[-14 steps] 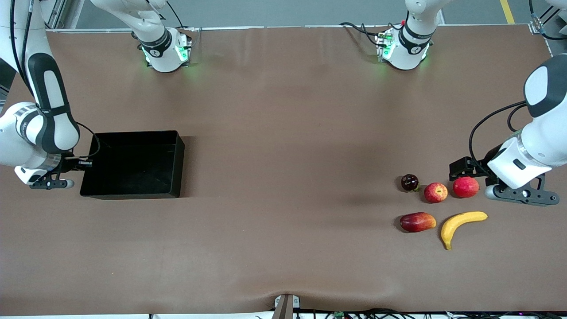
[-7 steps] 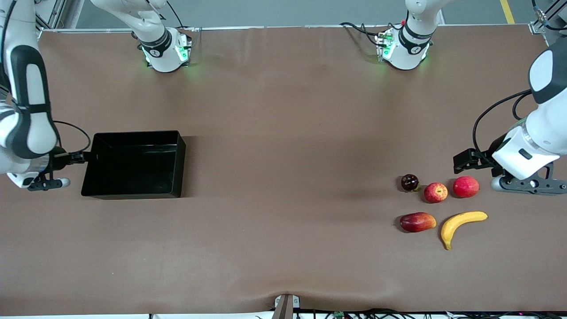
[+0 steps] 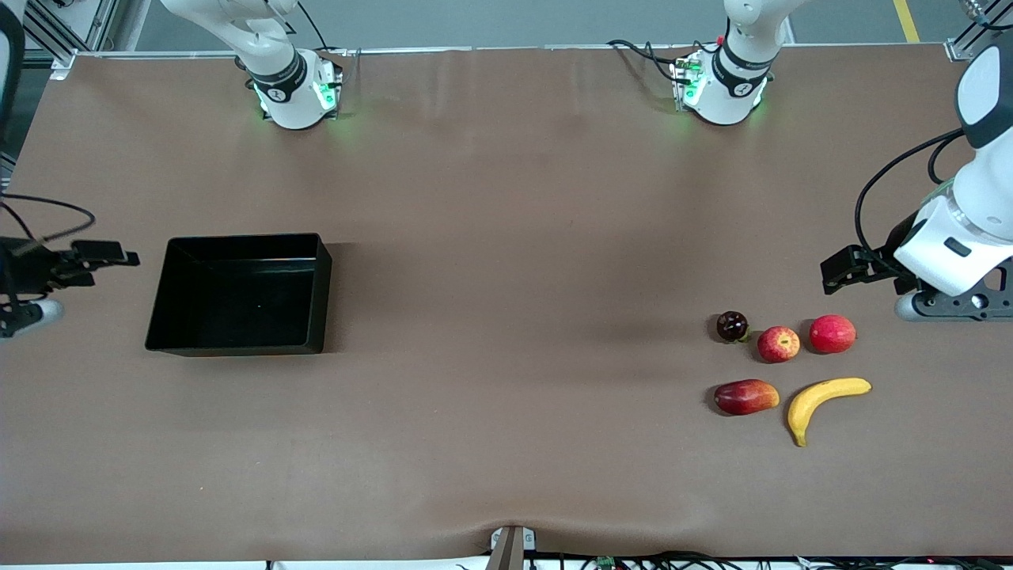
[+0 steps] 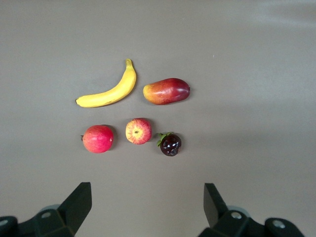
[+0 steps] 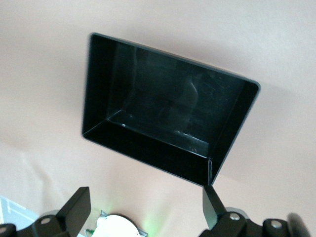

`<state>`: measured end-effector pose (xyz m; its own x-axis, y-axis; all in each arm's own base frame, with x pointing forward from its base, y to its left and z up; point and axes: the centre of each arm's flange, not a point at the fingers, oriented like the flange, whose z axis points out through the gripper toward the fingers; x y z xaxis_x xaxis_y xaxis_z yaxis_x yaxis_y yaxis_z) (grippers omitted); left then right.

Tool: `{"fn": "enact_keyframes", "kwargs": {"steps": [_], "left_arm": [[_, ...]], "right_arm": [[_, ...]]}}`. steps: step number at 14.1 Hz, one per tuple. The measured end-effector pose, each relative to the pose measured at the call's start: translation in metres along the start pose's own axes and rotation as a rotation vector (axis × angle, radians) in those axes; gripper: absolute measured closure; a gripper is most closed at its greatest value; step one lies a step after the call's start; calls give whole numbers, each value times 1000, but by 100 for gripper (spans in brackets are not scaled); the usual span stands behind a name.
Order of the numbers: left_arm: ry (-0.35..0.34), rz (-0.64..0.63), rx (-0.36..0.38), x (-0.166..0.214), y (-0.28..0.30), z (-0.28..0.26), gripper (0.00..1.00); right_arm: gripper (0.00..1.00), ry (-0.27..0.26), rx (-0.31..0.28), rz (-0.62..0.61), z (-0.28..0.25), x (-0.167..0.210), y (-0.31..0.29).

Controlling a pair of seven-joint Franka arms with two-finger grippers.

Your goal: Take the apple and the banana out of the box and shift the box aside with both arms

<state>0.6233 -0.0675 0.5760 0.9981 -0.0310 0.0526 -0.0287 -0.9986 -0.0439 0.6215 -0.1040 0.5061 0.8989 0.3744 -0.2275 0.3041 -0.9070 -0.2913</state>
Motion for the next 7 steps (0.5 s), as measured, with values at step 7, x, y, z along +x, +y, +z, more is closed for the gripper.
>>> {"fn": "enact_keyframes", "kwargs": {"steps": [7], "left_arm": [[17, -5, 58, -19, 1, -41, 0]], "right_arm": [[0, 161, -100, -161, -106, -24, -97]]}}
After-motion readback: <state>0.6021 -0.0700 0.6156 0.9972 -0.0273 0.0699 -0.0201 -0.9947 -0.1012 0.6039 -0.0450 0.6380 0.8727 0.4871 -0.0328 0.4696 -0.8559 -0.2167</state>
